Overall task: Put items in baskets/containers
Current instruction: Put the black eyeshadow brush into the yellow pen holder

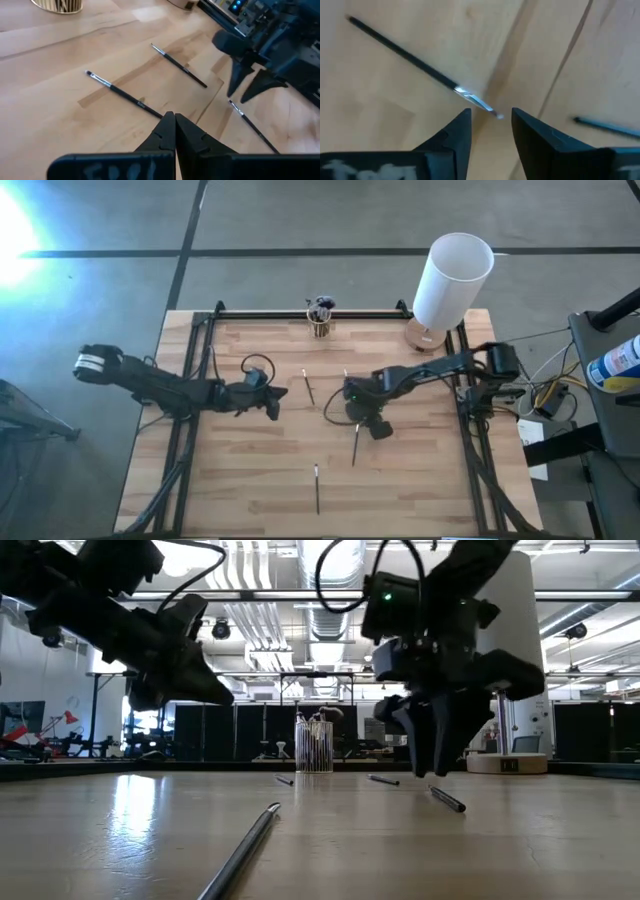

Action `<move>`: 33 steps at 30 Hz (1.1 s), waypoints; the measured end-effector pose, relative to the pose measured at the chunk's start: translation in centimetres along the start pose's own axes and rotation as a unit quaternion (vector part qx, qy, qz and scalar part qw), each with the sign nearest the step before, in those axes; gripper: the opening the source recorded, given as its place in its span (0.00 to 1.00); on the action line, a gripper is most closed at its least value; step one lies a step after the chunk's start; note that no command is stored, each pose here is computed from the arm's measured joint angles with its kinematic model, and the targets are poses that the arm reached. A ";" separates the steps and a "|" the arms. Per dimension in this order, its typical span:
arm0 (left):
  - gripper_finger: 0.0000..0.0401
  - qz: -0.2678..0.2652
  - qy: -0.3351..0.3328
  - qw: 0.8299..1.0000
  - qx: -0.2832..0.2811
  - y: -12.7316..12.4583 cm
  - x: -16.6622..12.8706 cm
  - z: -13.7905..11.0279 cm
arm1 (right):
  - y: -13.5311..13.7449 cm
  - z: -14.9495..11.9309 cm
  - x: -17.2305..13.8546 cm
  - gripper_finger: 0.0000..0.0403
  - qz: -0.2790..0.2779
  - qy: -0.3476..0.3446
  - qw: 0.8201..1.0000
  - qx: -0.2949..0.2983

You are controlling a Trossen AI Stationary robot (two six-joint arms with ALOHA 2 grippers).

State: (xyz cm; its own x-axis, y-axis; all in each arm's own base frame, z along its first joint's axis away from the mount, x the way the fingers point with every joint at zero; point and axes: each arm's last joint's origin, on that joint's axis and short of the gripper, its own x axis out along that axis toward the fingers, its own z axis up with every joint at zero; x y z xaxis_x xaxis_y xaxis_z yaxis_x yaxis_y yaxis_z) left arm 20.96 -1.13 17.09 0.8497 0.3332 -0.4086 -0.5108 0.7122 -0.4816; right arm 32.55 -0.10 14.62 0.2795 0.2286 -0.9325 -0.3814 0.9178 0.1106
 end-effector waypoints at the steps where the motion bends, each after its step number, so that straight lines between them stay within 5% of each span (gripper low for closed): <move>1: 0.00 -0.002 0.002 1.000 0.001 0.0 0.0 0.0 | -0.2 0.2 0.2 0.34 -0.001 0.010 1.000 -0.011; 15: 0.00 -0.027 0.038 0.999 0.006 -0.1 0.0 -0.3 | -0.9 1.2 1.5 0.16 0.017 0.049 0.995 -0.086; 23: 0.00 -0.031 0.047 0.998 -0.001 -0.1 0.0 -0.4 | -0.8 1.9 0.0 0.14 0.001 0.037 0.998 -0.057; 28: 0.00 -0.026 0.051 0.998 -0.015 0.0 0.0 -0.5 | -0.8 2.5 -0.9 0.21 -0.005 0.035 0.995 0.095; 33: 0.00 -0.025 0.053 0.998 -0.017 0.1 0.0 -0.5 | -0.5 2.8 -1.2 0.28 -0.013 0.035 0.935 0.352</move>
State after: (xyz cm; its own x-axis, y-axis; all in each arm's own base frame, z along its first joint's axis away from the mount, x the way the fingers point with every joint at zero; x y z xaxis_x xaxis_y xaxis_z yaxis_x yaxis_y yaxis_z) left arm 20.86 -1.41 16.67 0.8561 0.2297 -0.4629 -0.4745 0.7041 -0.5283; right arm 34.91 0.06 16.62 0.2124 0.2045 -0.9555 0.3055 0.9150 0.2637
